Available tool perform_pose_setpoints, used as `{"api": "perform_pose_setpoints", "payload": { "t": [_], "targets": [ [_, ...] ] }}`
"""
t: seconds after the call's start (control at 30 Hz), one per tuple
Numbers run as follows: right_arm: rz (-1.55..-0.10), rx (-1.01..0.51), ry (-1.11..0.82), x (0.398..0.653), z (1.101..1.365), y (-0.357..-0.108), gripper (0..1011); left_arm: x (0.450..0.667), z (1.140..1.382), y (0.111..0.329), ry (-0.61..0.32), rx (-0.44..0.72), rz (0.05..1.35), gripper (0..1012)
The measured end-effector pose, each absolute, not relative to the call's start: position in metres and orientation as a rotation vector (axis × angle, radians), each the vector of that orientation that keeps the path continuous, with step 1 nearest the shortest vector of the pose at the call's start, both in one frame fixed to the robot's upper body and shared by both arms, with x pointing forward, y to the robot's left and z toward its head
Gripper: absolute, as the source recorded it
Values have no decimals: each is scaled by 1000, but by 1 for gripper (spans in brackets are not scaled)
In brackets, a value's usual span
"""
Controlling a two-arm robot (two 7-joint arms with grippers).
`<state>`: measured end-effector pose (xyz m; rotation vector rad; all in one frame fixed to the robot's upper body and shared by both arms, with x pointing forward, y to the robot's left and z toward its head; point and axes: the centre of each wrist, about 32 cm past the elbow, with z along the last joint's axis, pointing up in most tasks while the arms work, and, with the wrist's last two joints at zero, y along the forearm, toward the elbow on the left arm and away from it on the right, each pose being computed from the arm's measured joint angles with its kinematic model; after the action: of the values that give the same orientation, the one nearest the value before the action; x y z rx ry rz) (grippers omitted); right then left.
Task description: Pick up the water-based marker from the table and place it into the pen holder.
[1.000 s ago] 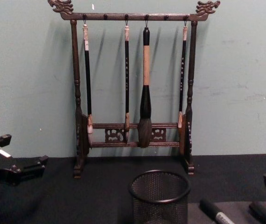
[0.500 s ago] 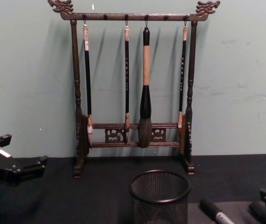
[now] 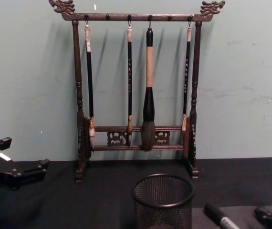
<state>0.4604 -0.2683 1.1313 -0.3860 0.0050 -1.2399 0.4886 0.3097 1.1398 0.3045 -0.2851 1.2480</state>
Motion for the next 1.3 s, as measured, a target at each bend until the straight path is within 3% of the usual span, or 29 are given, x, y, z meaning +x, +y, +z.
{"api": "perform_pose_setpoints", "payload": {
  "t": [1.3],
  "targets": [
    [-1218,-438,47,469,1120,-267,1002,489,1140,310,-285,304,1248,1001]
  ]
}}
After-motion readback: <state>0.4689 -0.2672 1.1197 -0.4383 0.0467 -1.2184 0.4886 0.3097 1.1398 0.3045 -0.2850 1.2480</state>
